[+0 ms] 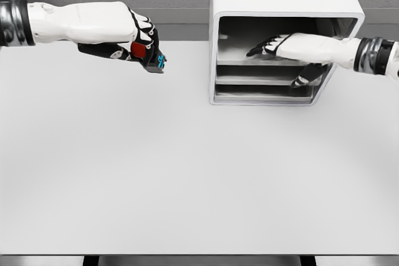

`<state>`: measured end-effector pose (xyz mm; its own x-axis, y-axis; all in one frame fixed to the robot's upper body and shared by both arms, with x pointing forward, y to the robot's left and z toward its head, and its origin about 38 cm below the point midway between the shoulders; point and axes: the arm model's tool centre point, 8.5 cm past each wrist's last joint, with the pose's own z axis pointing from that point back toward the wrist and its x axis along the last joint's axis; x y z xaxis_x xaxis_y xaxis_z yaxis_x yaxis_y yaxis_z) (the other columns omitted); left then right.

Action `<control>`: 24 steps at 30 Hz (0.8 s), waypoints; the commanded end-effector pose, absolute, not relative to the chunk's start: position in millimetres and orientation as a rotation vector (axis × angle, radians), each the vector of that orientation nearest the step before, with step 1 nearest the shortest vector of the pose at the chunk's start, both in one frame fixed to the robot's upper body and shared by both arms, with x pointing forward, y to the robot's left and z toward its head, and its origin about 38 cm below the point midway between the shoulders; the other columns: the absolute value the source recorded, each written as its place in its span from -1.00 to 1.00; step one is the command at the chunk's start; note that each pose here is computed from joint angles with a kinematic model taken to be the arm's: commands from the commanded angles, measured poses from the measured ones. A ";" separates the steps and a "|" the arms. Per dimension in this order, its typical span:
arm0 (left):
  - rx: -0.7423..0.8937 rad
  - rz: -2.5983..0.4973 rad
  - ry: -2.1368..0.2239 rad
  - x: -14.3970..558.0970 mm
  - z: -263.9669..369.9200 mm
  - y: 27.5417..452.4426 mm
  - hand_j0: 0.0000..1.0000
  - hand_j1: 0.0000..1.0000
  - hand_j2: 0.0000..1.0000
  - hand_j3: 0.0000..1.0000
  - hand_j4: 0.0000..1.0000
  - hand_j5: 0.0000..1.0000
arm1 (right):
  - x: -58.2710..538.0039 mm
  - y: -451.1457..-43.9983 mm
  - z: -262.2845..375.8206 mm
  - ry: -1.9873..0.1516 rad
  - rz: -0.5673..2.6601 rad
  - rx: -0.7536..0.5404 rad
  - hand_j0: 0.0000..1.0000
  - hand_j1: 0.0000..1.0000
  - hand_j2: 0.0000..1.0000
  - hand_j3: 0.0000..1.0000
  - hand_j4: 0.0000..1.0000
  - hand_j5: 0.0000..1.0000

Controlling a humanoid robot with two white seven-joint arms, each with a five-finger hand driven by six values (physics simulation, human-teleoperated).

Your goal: Slide open multi-storey tabletop storage cabinets and put open load switch and slide close multi-storey tabletop storage cabinets

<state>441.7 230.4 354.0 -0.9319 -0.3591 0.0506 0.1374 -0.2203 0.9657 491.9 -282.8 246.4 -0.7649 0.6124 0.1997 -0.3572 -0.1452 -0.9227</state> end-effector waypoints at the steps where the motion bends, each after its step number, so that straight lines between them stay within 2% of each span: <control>1: 0.261 -2.207 -1.727 441.9 354.9 231.5 -0.30 -0.30 -0.30 -0.30 -0.30 -0.30 | 501.1 -285.6 228.3 -1.460 1.905 -0.261 1.00 1.00 1.00 1.00 1.00 1.00; 7: 0.261 -2.206 -1.726 441.8 355.0 232.1 -0.30 -0.30 -0.30 -0.30 -0.30 -0.30 | 506.1 -278.3 220.1 -1.400 1.958 -0.268 1.00 1.00 1.00 1.00 1.00 1.00; 10: 0.261 -2.206 -1.726 441.8 355.0 232.1 -0.30 -0.30 -0.30 -0.30 -0.30 -0.30 | 483.5 -282.1 227.7 -1.394 2.050 -0.292 1.00 1.00 1.00 1.00 1.00 1.00; 19: 0.253 -2.202 -1.733 441.3 355.6 231.5 -0.30 -0.30 -0.30 -0.30 -0.30 -0.30 | 447.4 -299.1 266.5 -1.496 2.079 -0.386 1.00 1.00 1.00 1.00 1.00 1.00; 24: 0.253 -2.201 -1.735 441.3 356.4 231.5 -0.30 -0.30 -0.30 -0.30 -0.30 -0.30 | 440.0 -292.5 263.9 -1.507 2.101 -0.367 1.00 1.00 1.00 1.00 1.00 1.00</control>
<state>441.3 230.8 355.2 -0.9323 -0.3576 0.0550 0.1394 -0.2149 0.9666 441.0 -291.2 255.2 -0.8243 0.5551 0.1110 -0.2810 -0.2310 -0.9315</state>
